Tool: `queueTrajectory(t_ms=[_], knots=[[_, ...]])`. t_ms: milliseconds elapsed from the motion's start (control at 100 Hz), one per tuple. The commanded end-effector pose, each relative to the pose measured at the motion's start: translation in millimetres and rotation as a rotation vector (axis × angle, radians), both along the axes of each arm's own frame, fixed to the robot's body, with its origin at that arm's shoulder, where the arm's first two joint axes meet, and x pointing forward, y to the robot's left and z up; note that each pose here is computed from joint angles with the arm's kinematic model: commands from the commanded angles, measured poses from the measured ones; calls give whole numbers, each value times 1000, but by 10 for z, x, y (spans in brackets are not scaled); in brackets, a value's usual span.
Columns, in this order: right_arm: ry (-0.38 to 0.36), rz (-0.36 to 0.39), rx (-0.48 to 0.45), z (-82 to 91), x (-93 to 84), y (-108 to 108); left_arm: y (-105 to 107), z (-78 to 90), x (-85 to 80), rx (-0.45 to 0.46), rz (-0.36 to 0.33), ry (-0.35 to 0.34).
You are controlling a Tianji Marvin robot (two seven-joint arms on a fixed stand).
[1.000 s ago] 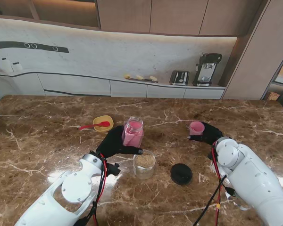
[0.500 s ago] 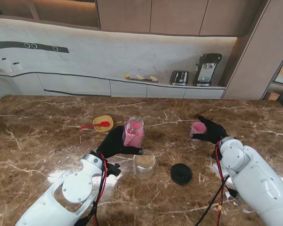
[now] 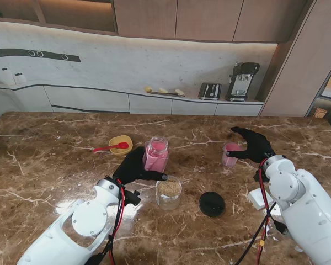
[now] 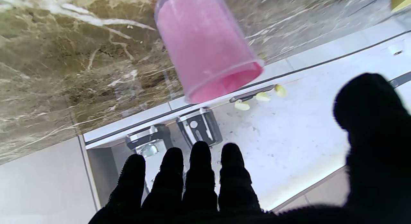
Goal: Measure grain into the airtight container
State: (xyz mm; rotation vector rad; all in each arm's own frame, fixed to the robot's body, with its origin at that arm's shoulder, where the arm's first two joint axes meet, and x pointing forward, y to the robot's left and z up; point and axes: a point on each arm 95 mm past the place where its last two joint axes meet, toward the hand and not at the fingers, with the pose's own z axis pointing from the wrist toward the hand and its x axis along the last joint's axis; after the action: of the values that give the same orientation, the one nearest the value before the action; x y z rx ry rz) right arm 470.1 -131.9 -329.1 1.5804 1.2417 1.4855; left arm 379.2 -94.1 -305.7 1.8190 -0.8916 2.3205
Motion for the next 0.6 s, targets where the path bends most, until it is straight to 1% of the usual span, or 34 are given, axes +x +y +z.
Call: queueTrajectory(t_ms=[0,180,250,360,460,590], knots=[[-6,27,-27,58,-33,-13,-24,2,3,3,-10,-1],[-67,79,-32,276,-192,118,-58,8,-1,-2,-16,-8],[-81,95,-9,342,-273,209,-67,5,-4,-4,-17,-7],[-121,126,7,433,-393,362,-79,4,-13,-10,-18,-12],[-157,159,9,521,-495,500,-85,-1,-24,-14,-18,-17],[-185,204,6,632,-616,648,-69,-19,-34,-22,-18,-13]])
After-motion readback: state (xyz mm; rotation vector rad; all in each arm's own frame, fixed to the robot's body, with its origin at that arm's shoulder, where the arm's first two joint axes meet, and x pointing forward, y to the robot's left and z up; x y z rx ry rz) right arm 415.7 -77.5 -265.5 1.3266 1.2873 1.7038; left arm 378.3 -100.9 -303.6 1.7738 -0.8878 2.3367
